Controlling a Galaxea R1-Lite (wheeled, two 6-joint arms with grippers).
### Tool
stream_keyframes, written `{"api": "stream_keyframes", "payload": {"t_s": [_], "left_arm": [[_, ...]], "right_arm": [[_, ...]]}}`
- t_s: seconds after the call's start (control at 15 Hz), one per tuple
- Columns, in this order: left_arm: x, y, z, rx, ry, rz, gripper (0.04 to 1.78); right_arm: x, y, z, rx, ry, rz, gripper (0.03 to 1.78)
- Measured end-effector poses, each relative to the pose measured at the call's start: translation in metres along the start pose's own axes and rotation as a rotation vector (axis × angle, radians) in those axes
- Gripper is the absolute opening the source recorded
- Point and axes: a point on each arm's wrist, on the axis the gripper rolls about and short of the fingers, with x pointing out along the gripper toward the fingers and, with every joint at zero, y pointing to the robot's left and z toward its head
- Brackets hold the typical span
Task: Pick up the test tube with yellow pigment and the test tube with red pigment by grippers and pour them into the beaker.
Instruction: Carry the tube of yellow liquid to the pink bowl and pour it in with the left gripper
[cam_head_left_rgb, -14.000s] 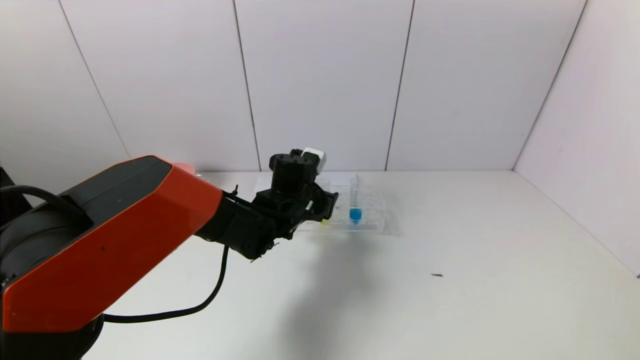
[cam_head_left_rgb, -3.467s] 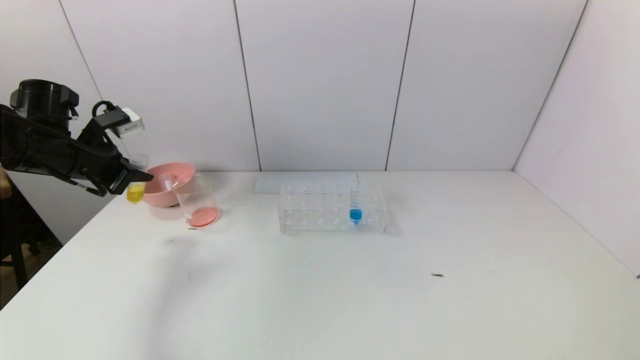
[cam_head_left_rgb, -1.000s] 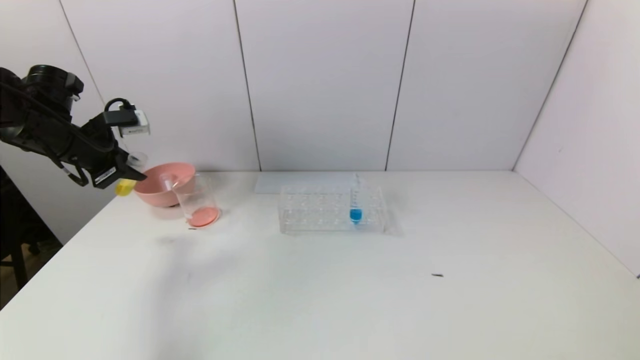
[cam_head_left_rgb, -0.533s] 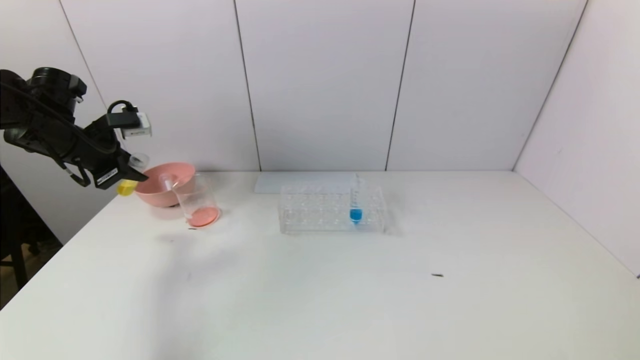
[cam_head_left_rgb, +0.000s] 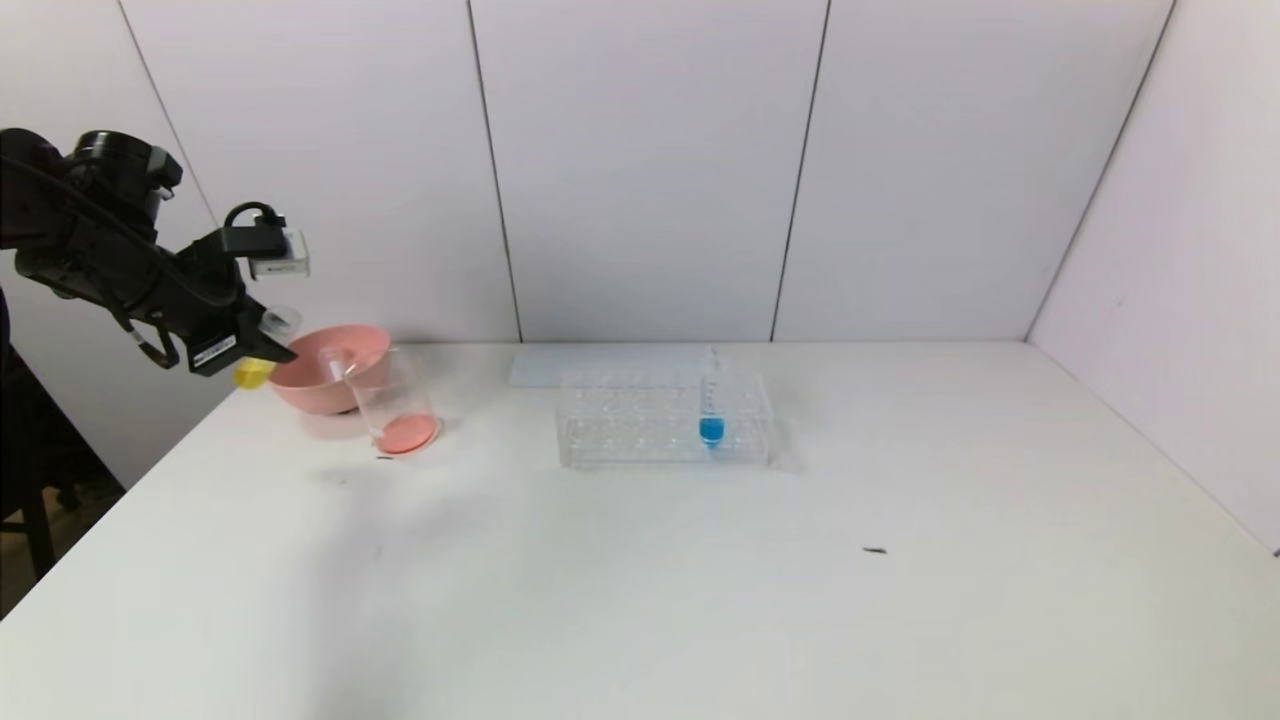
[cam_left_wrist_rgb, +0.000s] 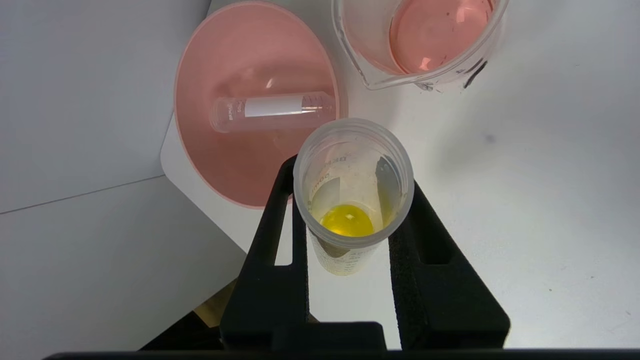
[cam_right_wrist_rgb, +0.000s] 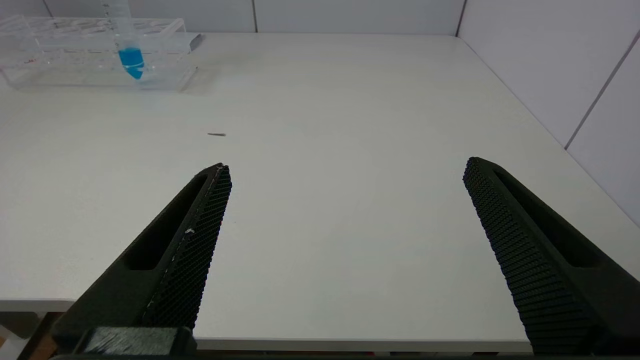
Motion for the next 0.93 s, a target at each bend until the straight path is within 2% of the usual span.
{"api": "stream_keyframes", "payload": {"t_s": [0.93], "left_arm": [[0.006, -0.004, 0.012, 0.101, 0.080, 0.025, 0.47]], "right_arm": [[0.000, 0.000, 0.000, 0.000, 0.000, 0.000, 1.70]]}}
